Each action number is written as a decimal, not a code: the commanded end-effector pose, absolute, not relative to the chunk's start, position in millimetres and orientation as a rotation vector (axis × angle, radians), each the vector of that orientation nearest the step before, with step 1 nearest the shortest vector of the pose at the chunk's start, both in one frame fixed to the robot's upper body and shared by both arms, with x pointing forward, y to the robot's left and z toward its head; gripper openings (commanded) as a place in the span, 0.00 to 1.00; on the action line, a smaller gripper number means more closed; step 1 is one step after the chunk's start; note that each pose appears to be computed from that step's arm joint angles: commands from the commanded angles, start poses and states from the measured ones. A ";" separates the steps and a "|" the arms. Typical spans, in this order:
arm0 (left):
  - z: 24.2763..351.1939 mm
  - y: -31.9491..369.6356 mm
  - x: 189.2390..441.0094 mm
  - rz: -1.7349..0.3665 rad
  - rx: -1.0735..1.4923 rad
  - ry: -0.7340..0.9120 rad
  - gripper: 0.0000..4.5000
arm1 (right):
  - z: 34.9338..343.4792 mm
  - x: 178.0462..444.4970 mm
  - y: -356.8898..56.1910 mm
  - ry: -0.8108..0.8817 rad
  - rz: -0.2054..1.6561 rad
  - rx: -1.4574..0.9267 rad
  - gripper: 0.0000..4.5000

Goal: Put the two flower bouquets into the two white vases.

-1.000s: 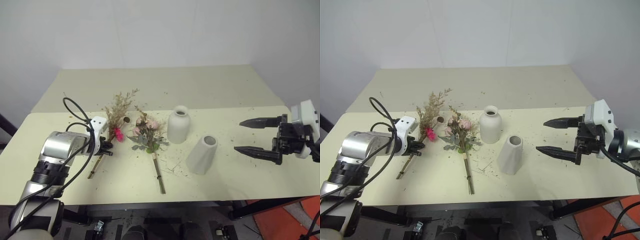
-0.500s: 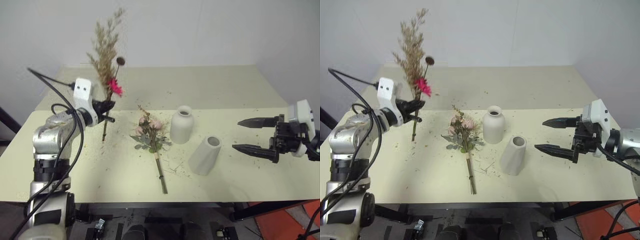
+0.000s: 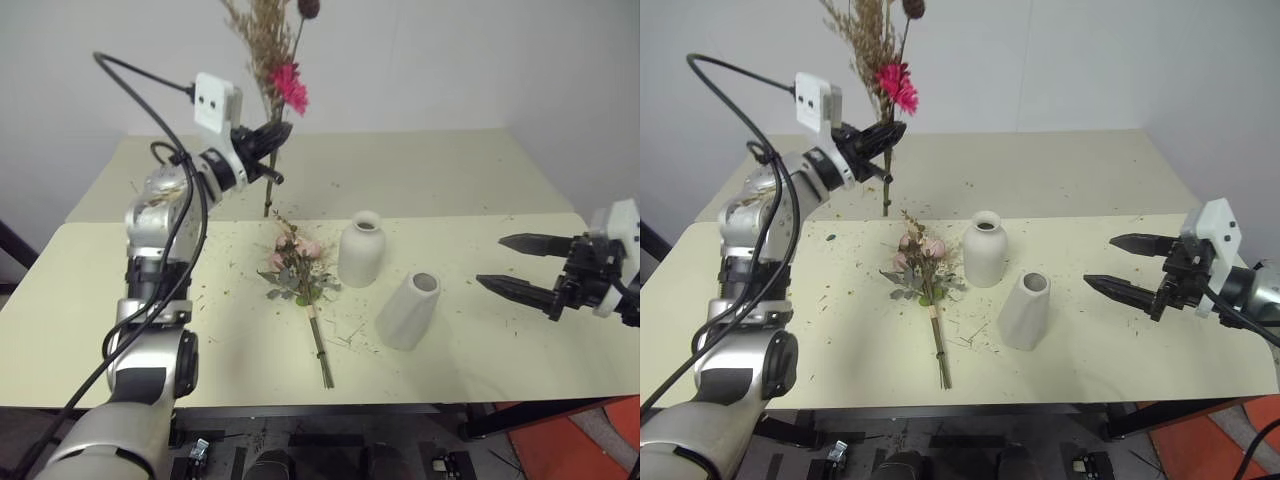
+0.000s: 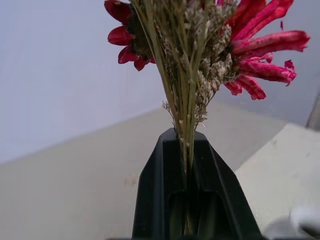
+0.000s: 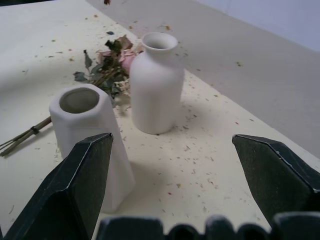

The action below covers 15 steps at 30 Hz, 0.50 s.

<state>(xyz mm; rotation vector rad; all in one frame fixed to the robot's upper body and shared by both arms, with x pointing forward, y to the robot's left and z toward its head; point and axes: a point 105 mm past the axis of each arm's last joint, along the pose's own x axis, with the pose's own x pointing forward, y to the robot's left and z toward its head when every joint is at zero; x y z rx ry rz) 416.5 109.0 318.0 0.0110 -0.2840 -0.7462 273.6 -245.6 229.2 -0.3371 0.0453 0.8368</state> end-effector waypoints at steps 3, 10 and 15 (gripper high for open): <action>345.9 72.1 409.5 -0.898 -0.031 -0.379 0.00 | 244.9 265.8 -245.1 -0.031 0.807 -0.354 1.00; 360.3 32.7 393.5 -1.076 -0.131 -0.459 0.00 | 242.2 258.9 -243.0 -0.044 0.786 -0.348 1.00; 364.0 21.0 390.1 -1.128 -0.190 -0.491 0.00 | 242.7 254.7 -244.4 -0.044 0.771 -0.347 1.00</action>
